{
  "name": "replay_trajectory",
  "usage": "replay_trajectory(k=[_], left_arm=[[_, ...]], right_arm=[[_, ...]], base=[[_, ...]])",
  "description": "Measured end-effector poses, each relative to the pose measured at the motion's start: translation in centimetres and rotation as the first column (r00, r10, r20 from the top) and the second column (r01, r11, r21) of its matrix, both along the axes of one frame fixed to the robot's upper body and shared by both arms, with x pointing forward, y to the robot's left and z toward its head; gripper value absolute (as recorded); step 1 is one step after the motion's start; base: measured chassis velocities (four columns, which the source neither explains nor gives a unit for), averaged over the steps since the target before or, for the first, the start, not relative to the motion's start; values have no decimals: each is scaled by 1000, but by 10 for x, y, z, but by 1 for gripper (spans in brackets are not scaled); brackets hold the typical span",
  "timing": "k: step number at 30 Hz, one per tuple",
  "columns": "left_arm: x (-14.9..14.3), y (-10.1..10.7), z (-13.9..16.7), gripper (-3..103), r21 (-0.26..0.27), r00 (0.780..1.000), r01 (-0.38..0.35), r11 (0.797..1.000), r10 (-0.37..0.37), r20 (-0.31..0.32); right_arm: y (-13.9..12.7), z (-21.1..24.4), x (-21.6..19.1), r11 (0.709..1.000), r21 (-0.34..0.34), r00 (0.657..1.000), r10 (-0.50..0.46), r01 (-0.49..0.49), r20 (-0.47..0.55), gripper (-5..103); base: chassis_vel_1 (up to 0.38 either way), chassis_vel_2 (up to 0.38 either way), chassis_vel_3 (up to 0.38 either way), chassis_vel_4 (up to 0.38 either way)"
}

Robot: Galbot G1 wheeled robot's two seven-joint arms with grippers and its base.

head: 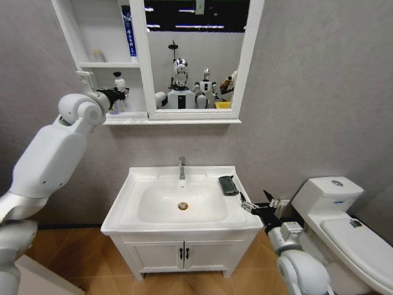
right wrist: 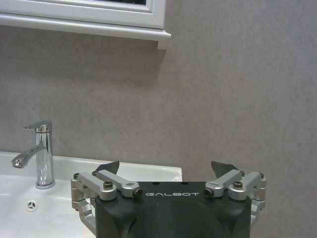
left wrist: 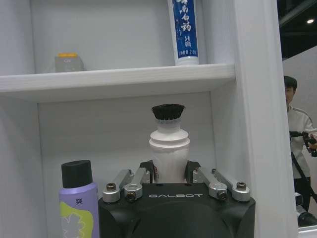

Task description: Move facial cleanser and shampoo from washbasin to cabinet, then wipe washbasin with towel.

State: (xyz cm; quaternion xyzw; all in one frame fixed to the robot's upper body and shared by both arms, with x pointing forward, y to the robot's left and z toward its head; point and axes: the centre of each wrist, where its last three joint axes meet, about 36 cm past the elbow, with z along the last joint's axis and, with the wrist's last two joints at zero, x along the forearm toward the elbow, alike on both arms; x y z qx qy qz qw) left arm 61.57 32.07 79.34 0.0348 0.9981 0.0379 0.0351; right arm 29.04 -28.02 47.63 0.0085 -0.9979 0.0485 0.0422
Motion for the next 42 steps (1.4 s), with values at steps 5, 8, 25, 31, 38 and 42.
replay_trajectory(k=[5, 8, 25, 31, 38, 42], left_arm=[[21, 0, -4, 32, 8, 1000, -3, 1000, 3, -1], [33, 3, -7, 32, 13, 1000, -12, 1000, 12, -7], [57, 11, -20, 31, 18, 998, -42, 999, 43, -43], [55, 8, -18, 38, 22, 998, -54, 998, 55, -40], [53, 8, -15, 60, 29, 997, -60, 998, 61, -47], [53, 9, -15, 77, 29, 996, -71, 997, 72, -46]], right_arm=[[-1, -1, 1, 1000, -1, 1000, 0, 0, 0, 100], [0, -1, 2, 1000, 1, 1000, 2, -2, 4, 100], [-3, -1, 4, 1000, -1, 1000, 0, 0, 10, 100], [-3, -1, 4, 1000, -2, 1000, 2, -2, 10, 100], [-3, -2, 4, 1000, -1, 1000, 2, -2, 10, 100], [-2, -2, 4, 1000, 1, 1000, 5, -5, 10, 100]], base=[[0, 0, 0, 0], [0, 0, 0, 0], [0, 0, 0, 0], [0, 0, 0, 0], [0, 0, 0, 0], [0, 0, 0, 0]])
